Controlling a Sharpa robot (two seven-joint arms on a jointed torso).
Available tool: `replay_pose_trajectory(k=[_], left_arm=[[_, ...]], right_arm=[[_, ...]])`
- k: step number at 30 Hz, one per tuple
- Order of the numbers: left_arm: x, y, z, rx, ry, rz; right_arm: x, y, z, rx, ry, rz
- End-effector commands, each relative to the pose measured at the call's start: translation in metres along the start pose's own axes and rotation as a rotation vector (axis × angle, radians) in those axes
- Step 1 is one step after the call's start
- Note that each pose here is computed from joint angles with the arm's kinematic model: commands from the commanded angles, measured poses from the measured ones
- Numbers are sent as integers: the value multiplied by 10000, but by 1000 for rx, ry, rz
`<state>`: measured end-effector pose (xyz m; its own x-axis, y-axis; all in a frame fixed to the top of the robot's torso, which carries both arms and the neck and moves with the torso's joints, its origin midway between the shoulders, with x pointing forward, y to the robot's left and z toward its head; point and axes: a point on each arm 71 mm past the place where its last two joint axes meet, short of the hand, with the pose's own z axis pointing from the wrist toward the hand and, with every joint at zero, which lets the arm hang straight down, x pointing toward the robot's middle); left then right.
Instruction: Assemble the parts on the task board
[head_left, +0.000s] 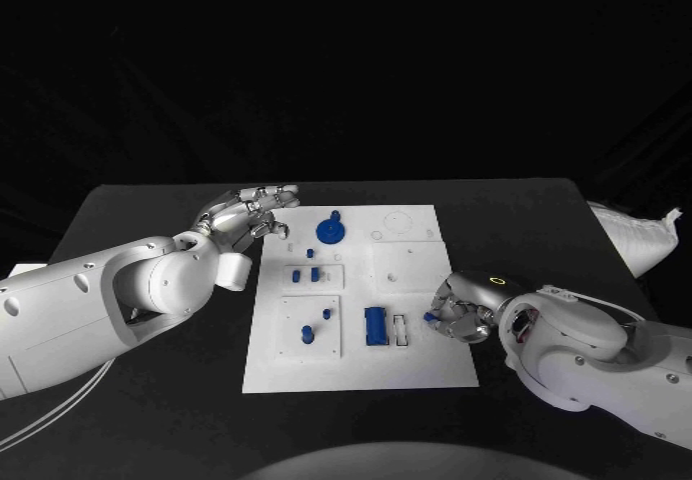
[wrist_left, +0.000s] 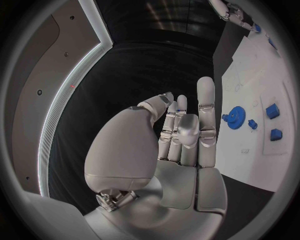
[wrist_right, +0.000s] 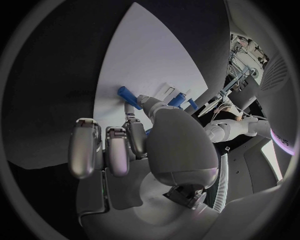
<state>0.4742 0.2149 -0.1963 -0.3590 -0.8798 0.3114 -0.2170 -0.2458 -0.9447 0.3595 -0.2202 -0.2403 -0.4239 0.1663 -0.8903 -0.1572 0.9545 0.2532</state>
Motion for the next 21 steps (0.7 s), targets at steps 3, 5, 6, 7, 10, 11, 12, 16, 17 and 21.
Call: replay_pose_trajectory(k=[3,5,6,7,10,11,12,16,17,21], left_arm=[[30,-3,5,5,22,-5],[31,-3,5,5,23,-5],[32,-3,5,5,23,-5],[33,-3,5,5,23,-5],[36,-2,5,5,24,-5],[36,-2,5,5,24,-5],[37,-2,5,4,25,-5],[42,-1,6,4,26,-6],[43,-1,6,4,27,-6],[45,0,5,3,28,-6]], right_arm=[[-29,12,-24,30,-8,152],[-35,30,-29,30,-10,178],[-35,42,-31,29,-9,190],[-35,54,-31,28,-8,201],[-30,94,-26,24,-4,228],[-28,102,-23,23,-2,233],[-24,115,-19,22,0,240],[-8,171,2,15,11,261],[0,189,11,12,18,263],[30,222,45,9,45,258]])
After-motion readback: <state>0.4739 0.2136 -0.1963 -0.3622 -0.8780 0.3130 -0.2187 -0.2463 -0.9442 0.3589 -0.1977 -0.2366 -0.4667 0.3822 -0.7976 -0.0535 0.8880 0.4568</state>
